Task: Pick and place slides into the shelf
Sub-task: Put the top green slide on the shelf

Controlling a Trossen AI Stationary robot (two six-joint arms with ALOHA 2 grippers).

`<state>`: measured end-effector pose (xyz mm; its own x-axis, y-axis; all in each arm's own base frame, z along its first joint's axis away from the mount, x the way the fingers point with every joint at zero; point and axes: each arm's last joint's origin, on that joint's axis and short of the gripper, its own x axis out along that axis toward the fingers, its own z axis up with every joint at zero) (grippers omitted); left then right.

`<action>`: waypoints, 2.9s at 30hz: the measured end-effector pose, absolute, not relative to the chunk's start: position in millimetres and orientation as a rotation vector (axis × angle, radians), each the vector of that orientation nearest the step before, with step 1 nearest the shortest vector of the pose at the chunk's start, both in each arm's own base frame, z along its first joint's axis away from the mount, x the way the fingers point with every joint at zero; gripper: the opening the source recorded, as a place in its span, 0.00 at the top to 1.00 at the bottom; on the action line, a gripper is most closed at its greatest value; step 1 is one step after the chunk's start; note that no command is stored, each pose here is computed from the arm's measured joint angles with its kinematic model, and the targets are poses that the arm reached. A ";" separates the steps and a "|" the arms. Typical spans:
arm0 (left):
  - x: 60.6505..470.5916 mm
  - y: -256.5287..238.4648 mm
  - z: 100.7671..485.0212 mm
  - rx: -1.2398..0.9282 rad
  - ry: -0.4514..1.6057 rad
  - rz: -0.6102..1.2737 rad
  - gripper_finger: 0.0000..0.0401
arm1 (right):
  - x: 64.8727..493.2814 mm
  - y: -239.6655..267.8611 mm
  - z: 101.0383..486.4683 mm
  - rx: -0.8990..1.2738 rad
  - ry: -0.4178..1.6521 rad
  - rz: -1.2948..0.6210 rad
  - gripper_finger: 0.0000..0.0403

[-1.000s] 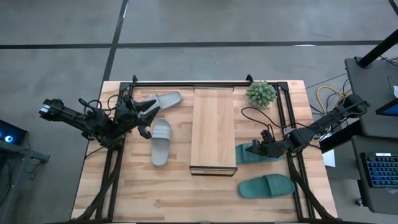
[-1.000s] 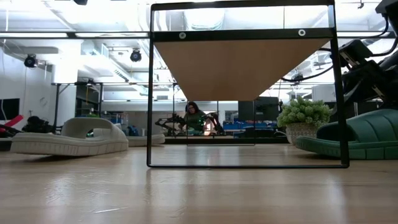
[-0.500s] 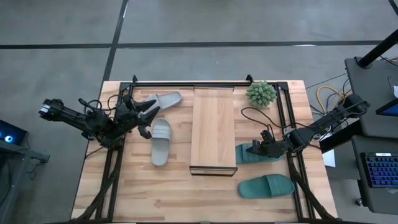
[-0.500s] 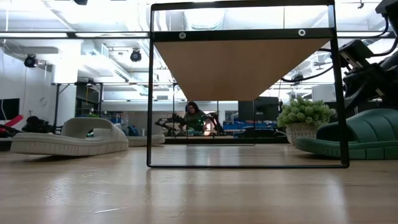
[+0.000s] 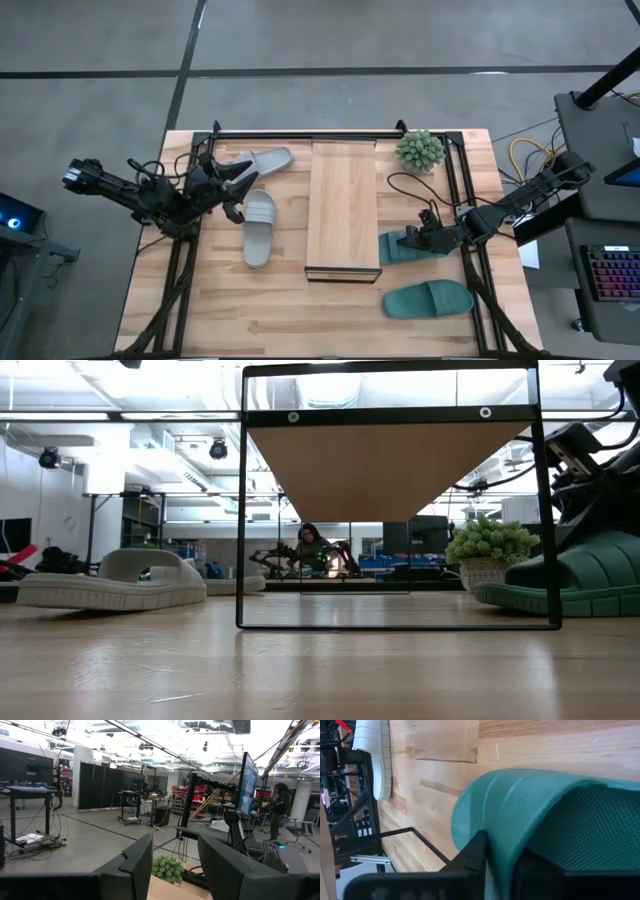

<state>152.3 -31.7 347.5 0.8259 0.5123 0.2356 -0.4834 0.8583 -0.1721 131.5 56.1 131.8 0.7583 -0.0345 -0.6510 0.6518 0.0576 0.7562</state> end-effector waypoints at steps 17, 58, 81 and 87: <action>153.7 -32.2 346.8 -0.103 -0.275 0.530 0.65 | 131.6 56.1 131.9 1.420 0.544 -0.555 0.97; 155.1 -32.6 345.9 -0.099 -0.270 0.531 0.65 | 133.0 57.3 138.8 1.454 0.520 -0.488 0.97; 155.7 -32.9 345.5 -0.098 -0.267 0.530 0.65 | 129.7 55.5 185.5 1.304 0.612 -0.568 0.97; 157.1 -33.4 344.8 -0.095 -0.263 0.531 0.65 | 129.7 55.5 185.7 1.319 0.607 -0.573 0.97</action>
<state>157.1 -33.4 344.8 0.8298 0.5114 0.2233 -0.4872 0.8591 -0.1569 129.7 55.5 185.7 0.7169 -0.0417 -0.6959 0.6924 0.1598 0.7036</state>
